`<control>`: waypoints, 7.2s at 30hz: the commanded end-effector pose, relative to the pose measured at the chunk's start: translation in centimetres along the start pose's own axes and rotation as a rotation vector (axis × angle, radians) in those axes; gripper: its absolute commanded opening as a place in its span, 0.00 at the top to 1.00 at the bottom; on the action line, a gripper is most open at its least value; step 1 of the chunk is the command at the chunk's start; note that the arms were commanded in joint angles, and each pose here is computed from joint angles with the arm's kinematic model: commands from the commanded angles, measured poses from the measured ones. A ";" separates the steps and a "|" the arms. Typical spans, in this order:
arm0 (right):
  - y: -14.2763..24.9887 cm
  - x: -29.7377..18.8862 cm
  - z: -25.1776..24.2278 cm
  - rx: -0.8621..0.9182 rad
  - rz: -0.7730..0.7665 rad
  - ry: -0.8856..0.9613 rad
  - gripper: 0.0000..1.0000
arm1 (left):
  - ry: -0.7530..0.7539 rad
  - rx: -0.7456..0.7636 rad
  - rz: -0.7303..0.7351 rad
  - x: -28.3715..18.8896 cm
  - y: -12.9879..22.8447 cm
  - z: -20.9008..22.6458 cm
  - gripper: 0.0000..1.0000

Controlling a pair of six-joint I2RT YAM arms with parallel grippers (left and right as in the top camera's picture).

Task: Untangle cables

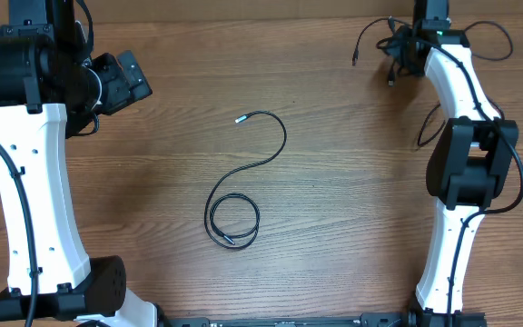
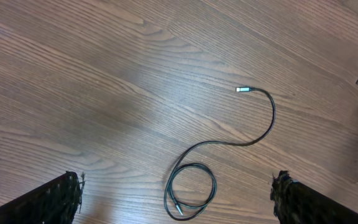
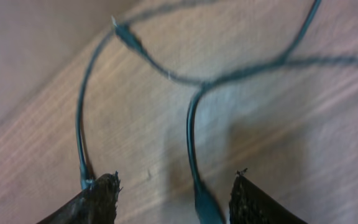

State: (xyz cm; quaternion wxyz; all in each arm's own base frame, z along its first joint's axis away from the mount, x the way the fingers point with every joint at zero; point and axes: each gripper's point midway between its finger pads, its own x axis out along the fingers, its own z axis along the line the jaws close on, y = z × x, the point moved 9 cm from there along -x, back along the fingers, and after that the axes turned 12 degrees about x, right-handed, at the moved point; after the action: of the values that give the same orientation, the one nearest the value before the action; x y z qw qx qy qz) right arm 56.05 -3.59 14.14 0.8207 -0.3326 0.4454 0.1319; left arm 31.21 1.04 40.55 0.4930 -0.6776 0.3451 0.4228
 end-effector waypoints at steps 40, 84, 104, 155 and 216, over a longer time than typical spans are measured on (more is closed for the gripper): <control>-0.3 0.6 0.7 -0.255 -0.023 -0.044 0.96 | 0.012 -0.029 -0.012 -0.1 -0.2 -0.3 0.01; -5.7 -13.8 -6.4 0.035 0.272 0.123 0.37 | 0.002 0.048 -0.015 -0.1 -0.2 -0.3 0.01; -3.3 -14.9 -9.6 -0.015 0.458 0.301 0.48 | 0.006 0.064 -0.034 -0.1 -0.5 -0.3 0.00; -1.6 -5.1 -10.4 0.178 0.317 0.250 0.96 | 0.002 0.080 -0.018 -0.1 -0.2 -0.2 0.00; -7.1 -8.3 -8.3 0.205 0.127 0.129 0.96 | 0.004 0.080 -0.015 -0.1 -0.2 -0.3 0.00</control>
State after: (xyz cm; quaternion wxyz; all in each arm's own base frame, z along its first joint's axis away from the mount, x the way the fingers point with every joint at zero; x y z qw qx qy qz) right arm 49.97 -13.72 21.55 0.8191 -0.2279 0.5134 0.1163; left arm 31.35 1.05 40.61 0.5129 -0.6661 0.3535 0.4103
